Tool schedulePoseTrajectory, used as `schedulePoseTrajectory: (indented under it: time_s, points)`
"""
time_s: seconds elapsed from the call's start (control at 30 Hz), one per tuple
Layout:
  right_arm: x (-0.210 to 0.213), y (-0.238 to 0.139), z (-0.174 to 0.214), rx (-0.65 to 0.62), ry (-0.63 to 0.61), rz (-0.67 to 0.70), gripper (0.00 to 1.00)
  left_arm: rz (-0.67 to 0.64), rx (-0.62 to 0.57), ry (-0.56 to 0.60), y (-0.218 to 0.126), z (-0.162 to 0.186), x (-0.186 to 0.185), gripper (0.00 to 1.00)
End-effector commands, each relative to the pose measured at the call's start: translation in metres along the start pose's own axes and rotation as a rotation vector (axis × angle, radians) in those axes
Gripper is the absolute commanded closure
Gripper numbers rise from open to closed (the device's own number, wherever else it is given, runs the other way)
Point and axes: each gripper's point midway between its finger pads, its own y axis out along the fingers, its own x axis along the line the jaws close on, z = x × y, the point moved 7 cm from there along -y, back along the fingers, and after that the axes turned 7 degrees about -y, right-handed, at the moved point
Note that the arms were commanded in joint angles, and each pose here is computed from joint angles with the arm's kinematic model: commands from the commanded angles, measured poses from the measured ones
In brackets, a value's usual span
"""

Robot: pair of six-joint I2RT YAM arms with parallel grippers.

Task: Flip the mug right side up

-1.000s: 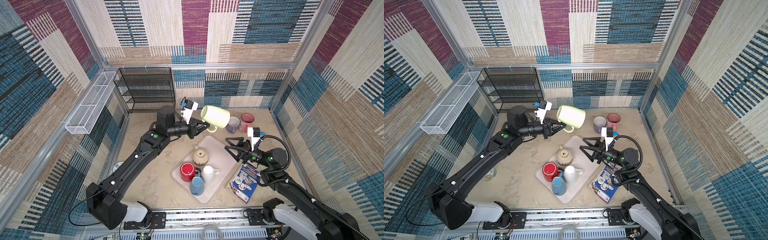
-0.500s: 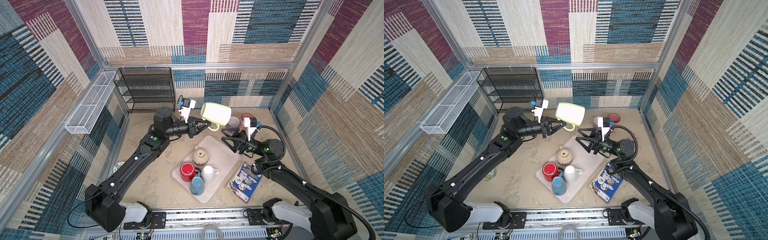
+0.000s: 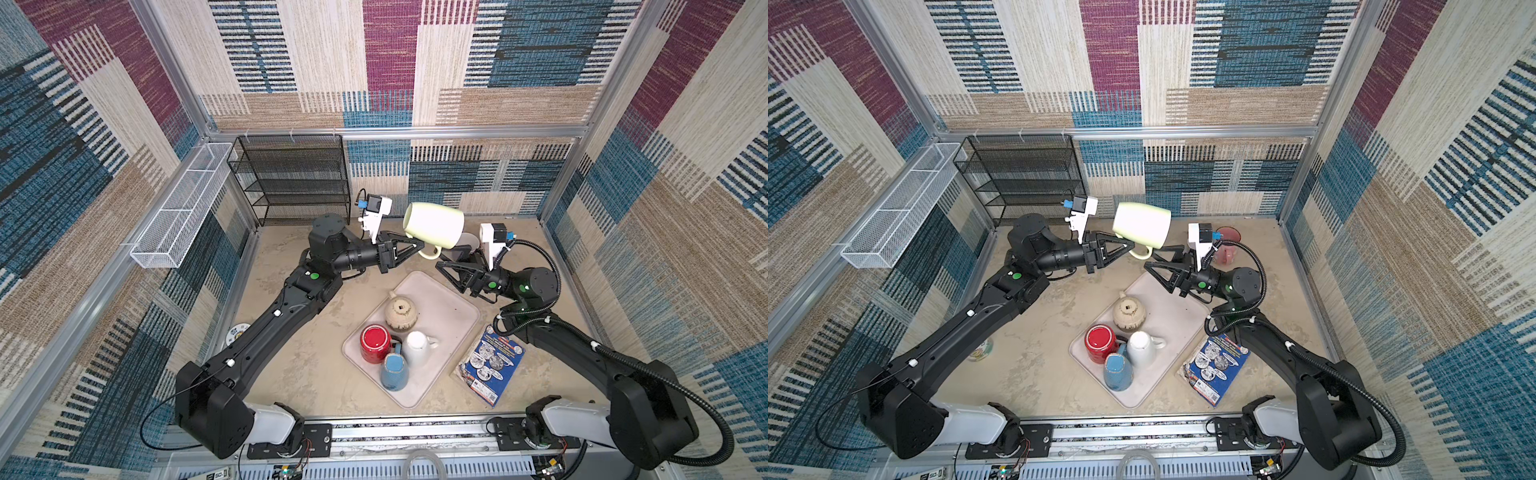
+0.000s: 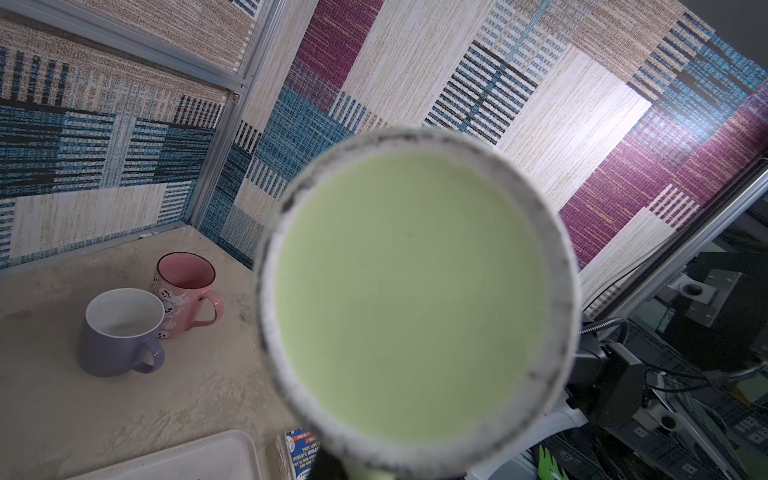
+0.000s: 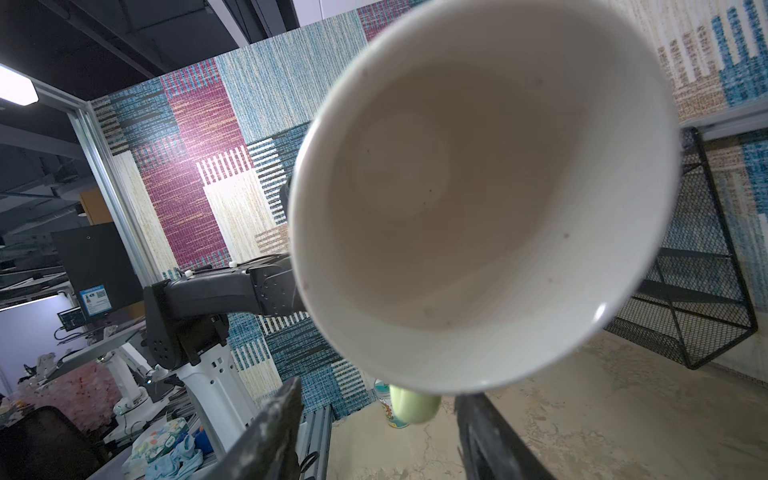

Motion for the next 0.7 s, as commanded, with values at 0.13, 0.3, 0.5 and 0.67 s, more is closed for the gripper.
schedulePoseTrajectory:
  time_s: [0.13, 0.3, 0.5, 0.67]
  points:
    - [-0.001, 0.009, -0.010, -0.036, -0.014, -0.040, 0.48, 0.080, -0.043, 0.049, 0.002, -0.009, -0.010, 1.00]
    - [-0.004, 0.011, -0.012, -0.047, -0.019, -0.041, 0.53, 0.086, -0.035, 0.036, 0.003, -0.005, -0.005, 1.00]
    - [-0.006, 0.012, -0.012, -0.068, -0.012, -0.041, 0.61, 0.095, -0.033, 0.006, 0.006, 0.005, 0.005, 1.00]
    - [-0.009, 0.011, -0.013, -0.094, -0.011, -0.022, 0.66, 0.109, -0.027, -0.011, 0.008, 0.008, 0.009, 1.00]
